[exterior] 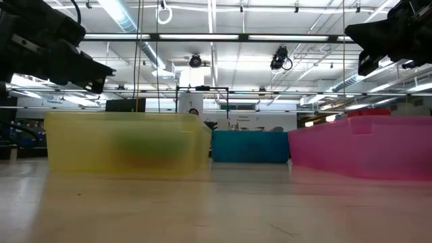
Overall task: Pick and place Stapler, Stapler remover, tape
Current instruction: Return to Home Position
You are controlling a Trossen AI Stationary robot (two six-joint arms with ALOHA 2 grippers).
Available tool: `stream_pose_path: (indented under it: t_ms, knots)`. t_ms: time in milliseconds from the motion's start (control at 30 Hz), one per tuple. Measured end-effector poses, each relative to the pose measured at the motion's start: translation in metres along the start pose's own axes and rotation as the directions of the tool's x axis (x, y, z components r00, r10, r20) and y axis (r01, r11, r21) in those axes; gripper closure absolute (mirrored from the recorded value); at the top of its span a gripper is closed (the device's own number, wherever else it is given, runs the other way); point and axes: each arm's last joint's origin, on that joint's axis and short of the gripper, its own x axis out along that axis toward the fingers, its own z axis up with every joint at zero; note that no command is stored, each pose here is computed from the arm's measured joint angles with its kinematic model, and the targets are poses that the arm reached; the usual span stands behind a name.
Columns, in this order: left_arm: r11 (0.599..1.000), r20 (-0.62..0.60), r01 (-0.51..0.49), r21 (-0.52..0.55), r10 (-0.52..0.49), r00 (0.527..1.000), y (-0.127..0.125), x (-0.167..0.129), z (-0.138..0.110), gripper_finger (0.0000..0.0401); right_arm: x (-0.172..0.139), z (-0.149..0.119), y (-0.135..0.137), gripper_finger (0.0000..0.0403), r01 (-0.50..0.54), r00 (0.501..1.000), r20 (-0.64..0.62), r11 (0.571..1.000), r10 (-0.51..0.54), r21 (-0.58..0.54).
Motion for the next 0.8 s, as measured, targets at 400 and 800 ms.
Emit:
stream_pose_path:
  t_ms: [400, 800]
  knots:
    - [1.0, 0.024, -0.008, 0.015, 0.007, 1.0, -0.002, -0.015, 0.0, 0.04, 0.0, 0.0, 0.0, 0.0386, 0.0, 1.0, 0.0, 1.0, 0.0, 0.0]
    - [0.999, 0.09, -0.051, -0.018, 0.053, 0.995, -0.001, -0.02, 0.004, 0.0397, 0.0, 0.0, 0.0, 0.0386, 0.0, 1.0, 0.001, 1.0, 0.0, 0.0]
